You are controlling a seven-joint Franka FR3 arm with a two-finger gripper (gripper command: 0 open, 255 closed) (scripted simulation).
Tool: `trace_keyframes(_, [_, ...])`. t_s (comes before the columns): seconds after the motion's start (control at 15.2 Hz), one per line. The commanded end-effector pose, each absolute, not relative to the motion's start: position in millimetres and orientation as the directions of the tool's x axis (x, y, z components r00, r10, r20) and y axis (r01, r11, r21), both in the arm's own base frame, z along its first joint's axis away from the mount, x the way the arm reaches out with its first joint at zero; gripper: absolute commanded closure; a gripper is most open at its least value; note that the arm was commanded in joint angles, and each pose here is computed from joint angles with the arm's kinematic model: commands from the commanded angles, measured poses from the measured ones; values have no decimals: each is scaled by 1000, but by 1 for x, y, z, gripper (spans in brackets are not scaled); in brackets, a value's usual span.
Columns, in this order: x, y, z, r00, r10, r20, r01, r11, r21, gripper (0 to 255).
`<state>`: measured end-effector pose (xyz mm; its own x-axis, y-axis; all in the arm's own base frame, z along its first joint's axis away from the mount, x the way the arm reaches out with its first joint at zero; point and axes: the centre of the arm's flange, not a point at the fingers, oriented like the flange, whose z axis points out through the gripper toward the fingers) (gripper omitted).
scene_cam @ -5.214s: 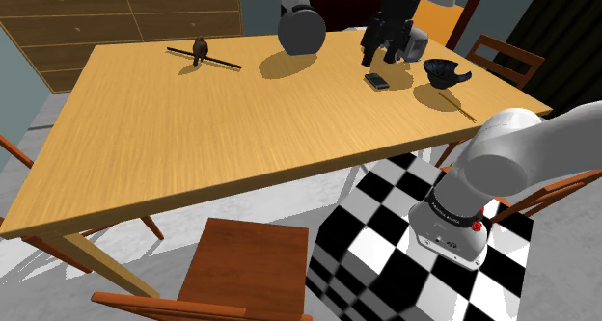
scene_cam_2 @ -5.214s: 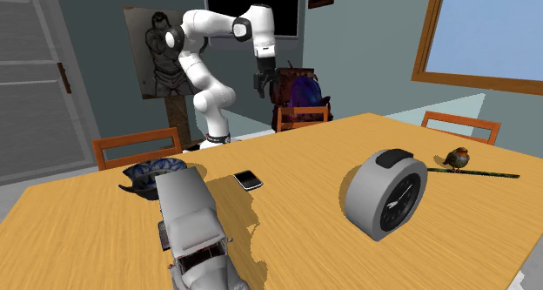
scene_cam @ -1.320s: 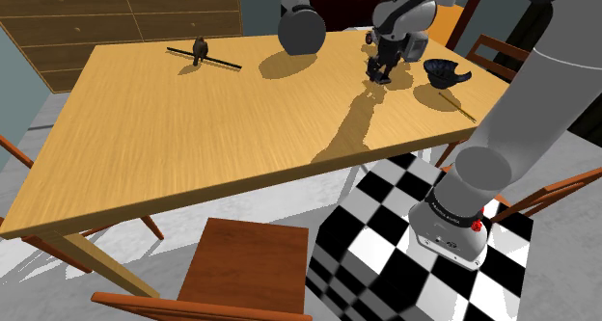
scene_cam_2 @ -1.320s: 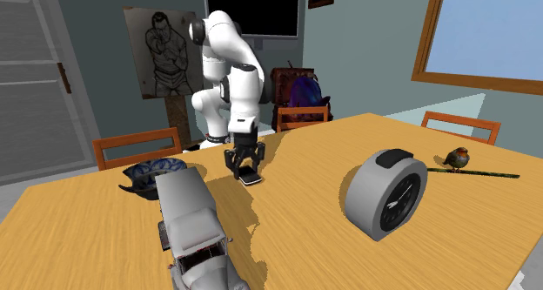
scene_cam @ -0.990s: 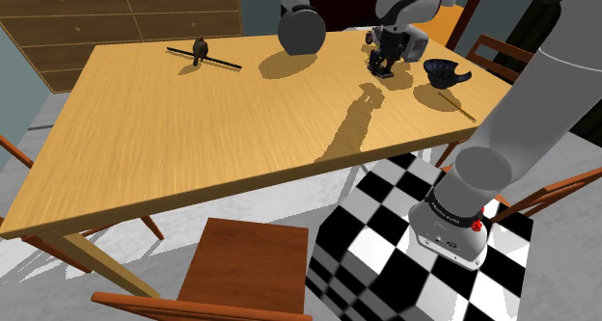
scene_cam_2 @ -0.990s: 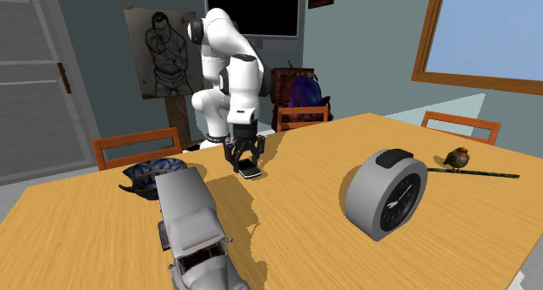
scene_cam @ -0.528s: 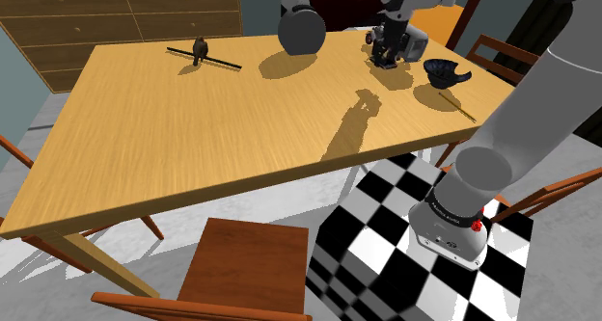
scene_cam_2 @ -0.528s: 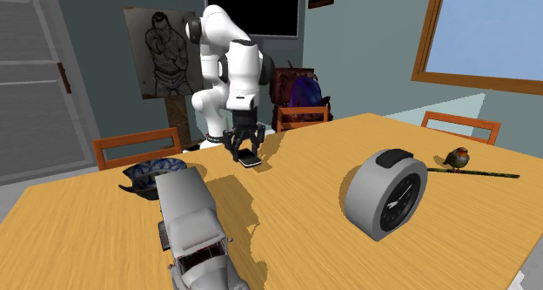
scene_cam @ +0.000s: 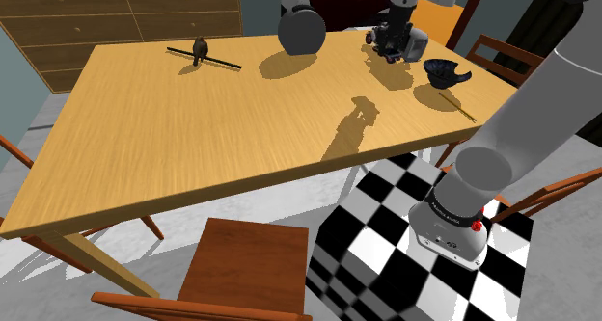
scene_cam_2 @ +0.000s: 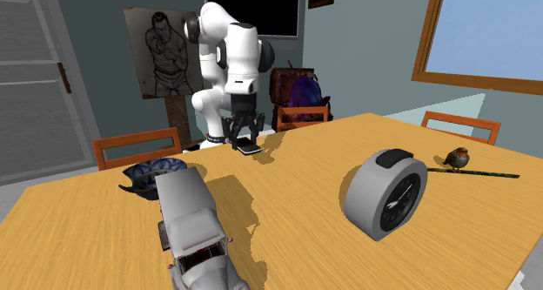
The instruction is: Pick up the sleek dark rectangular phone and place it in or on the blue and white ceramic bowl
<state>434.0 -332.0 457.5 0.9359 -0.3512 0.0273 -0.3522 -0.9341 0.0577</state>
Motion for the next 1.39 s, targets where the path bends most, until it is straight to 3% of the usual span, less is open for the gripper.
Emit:
trace_keyframes(0.0, [434, -332, 468, 936, -351, 27, -352, -934, 58, 255])
trace_keyframes(0.2, [434, -332, 484, 936, -351, 27, -352, -934, 58, 255])
trace_keyframes(1.32, [271, -486, 489, 936, -351, 27, -352, -934, 58, 255])
